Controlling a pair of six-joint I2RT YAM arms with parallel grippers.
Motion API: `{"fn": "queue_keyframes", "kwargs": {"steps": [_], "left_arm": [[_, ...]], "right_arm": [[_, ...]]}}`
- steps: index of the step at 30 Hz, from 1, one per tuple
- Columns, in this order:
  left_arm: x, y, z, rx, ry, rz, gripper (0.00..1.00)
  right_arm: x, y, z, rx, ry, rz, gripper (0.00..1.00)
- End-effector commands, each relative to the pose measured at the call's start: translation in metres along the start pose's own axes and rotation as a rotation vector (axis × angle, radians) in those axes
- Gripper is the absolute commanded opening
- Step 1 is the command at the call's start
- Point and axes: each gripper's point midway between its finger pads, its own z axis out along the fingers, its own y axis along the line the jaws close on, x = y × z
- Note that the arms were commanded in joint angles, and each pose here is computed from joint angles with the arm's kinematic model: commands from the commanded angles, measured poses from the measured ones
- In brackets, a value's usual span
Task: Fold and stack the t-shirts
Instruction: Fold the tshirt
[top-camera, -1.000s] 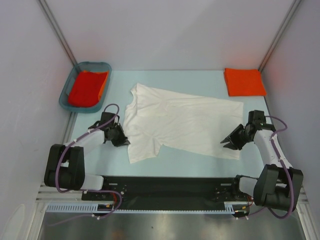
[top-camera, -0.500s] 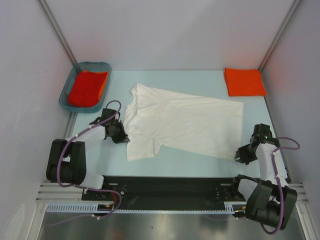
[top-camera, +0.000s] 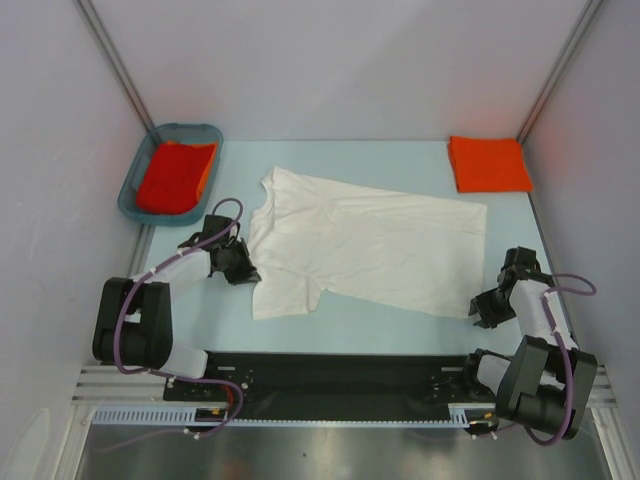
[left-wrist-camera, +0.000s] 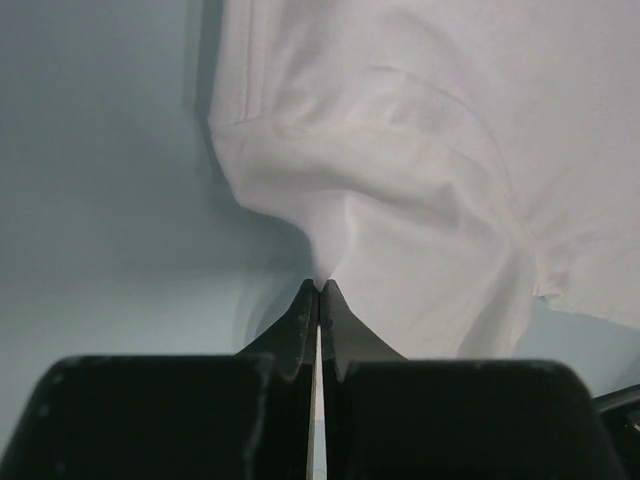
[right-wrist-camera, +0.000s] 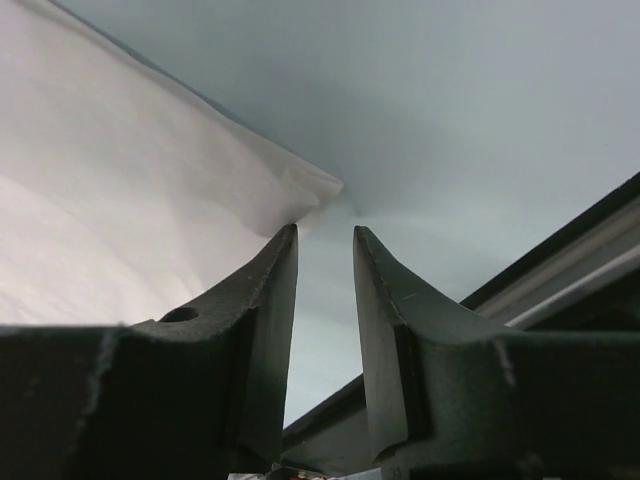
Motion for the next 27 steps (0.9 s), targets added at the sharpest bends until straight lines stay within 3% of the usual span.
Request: {"fn": "queue_keyframes", "kwargs": {"steps": [1, 20, 27], "left_arm": [[-0.005, -0.005, -0.005, 0.033, -0.022, 0.025, 0.0], [-0.01, -0.001, -0.01, 0.032, -0.045, 0.023, 0.0], [-0.009, 0.001, -0.01, 0.029, -0.043, 0.021, 0.0]], "right_arm": [[-0.01, 0.007, 0.003, -0.022, -0.028, 0.005, 0.35], [-0.015, 0.011, 0.019, -0.014, -0.03, -0.018, 0.34], [-0.016, 0.011, 0.011, -0.001, -0.027, -0.018, 0.08]]}}
